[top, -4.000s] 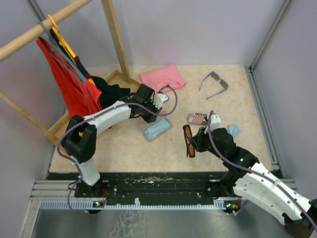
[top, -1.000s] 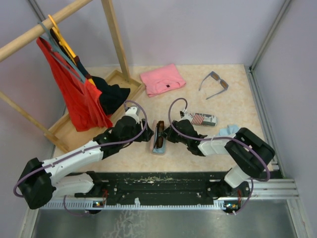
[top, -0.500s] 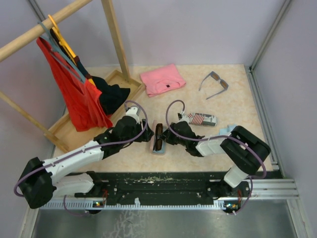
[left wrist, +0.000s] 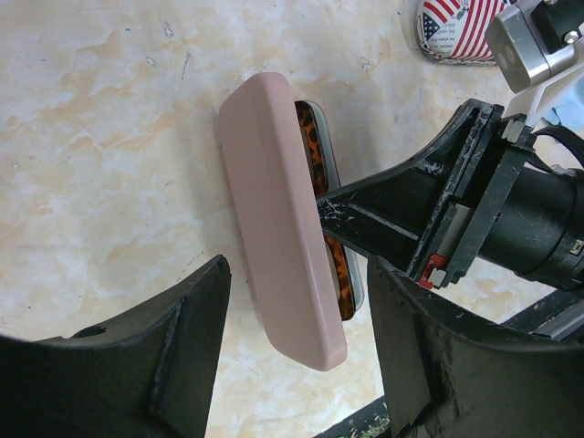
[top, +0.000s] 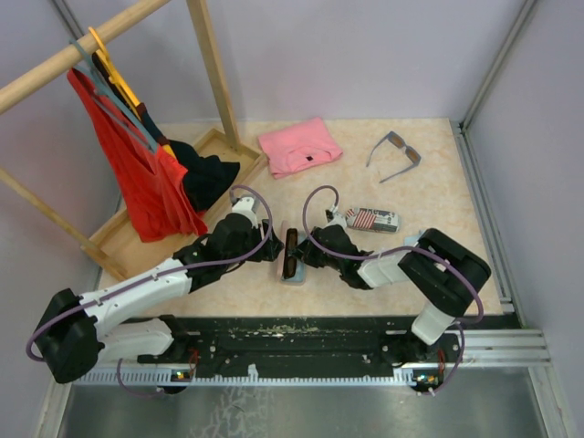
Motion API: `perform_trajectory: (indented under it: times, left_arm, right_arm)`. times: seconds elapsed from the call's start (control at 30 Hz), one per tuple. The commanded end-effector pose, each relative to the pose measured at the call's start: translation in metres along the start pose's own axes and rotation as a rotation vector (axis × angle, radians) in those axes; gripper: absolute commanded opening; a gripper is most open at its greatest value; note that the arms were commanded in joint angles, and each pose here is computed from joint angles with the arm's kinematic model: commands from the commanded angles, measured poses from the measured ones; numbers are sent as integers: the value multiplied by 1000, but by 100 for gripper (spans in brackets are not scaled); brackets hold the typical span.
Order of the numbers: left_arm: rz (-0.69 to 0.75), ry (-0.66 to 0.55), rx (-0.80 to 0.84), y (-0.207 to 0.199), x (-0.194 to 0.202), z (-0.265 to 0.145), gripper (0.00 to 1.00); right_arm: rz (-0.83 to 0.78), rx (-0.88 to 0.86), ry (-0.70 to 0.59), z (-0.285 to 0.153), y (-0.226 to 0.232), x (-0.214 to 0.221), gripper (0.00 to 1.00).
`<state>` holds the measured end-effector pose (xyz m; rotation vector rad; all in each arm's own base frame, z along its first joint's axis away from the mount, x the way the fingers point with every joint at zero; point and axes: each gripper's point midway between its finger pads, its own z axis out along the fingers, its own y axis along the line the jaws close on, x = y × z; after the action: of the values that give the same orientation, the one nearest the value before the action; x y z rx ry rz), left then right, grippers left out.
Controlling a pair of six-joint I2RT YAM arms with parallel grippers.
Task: Organize the sunglasses
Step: Place the sunglasses in the sunglasses case.
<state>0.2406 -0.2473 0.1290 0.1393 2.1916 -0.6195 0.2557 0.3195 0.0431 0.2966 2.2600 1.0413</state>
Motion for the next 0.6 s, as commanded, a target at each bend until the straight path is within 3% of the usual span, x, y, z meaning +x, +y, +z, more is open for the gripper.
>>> perform_trajectory:
  times: [0.0, 0.57]
  left_arm:
    - [-1, -22, 16, -6, -12, -1, 67]
    - [2, -23, 23, -8, -14, -3, 67]
  right_arm:
    - [10, -83, -36, 4, 26, -10, 0]
    - [-67, 6, -59, 0, 18, -20, 29]
